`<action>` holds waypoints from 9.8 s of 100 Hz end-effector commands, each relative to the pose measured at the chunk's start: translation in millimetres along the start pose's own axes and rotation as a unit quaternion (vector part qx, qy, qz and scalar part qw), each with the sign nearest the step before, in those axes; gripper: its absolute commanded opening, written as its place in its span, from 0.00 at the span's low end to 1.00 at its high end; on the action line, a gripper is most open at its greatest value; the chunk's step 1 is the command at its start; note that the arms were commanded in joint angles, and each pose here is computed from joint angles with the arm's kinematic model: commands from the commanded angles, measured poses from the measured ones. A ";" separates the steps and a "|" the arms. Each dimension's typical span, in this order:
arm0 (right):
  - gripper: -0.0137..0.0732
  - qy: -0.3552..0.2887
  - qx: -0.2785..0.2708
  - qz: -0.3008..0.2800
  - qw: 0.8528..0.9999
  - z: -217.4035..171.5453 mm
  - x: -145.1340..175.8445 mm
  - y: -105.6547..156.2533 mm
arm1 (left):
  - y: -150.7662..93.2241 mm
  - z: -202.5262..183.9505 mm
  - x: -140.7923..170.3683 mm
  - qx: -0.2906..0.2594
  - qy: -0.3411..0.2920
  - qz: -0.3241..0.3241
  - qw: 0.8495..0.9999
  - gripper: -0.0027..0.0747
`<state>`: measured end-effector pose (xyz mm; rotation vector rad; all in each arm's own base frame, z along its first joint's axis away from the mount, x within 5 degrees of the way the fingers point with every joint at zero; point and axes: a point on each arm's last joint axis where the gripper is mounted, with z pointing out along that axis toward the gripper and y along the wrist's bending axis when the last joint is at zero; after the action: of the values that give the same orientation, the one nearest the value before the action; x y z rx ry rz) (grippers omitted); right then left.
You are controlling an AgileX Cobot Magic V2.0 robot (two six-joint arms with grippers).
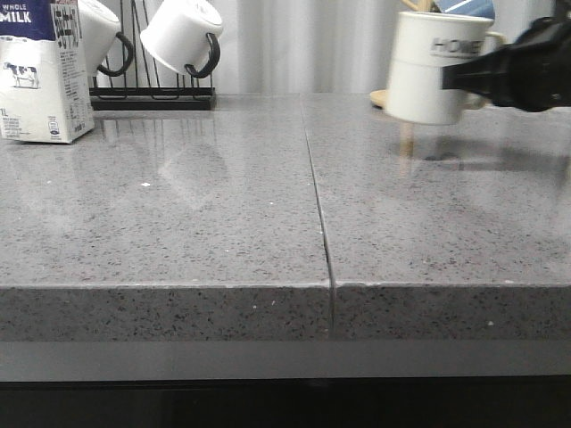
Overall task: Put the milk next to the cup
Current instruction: 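Grasp the white HOME mug by its handle with the right gripper, then carry the mug toward the table centre and set it down, then open the right gripper and withdraw it from the mug handle, then move the left gripper to the milk carton and close around it, then lift the milk carton with the left gripper and carry it toward the mug, then lower the carton beside the mug and open the left gripper, then raise the left gripper away from the carton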
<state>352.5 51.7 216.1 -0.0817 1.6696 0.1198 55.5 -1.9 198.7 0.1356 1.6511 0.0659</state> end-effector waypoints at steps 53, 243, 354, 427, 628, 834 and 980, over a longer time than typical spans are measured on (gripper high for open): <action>0.14 -0.066 -0.114 -0.010 0.991 6.1 -24.0 83.0 | -0.9 0.6 6.7 -0.005 -0.029 -0.007 1.000 0.01; 0.16 -0.055 -0.114 -0.010 0.992 -99.4 -44.3 58.3 | -0.9 0.6 6.7 -0.005 -0.029 -0.007 1.000 0.01; 0.08 -0.063 -0.123 -0.007 0.990 -285.9 -59.9 15.0 | -0.8 0.6 6.6 -0.005 -0.030 -0.006 1.000 0.01; 0.08 -0.061 -0.123 -0.008 0.990 -286.6 -59.4 14.8 | 9.5 -7.6 -75.3 -0.012 -0.094 -0.009 0.995 0.01; 0.08 -0.060 -0.123 -0.008 0.990 -286.6 -59.3 14.8 | -12.8 314.5 -154.7 0.032 -0.009 -0.056 0.998 0.84; 0.08 -0.060 -0.123 -0.008 0.990 -286.6 -59.3 14.8 | -179.2 254.2 -159.6 0.246 -0.033 -0.084 0.965 0.65; 0.08 -0.060 -0.123 -0.008 0.990 -286.6 -59.3 14.8 | -33.2 133.4 -174.5 0.121 -0.049 -0.018 0.991 0.01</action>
<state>73.8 29.2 289.1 -0.2772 1.6218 0.3162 213.8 -77.1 337.6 0.3417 1.6609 -0.2003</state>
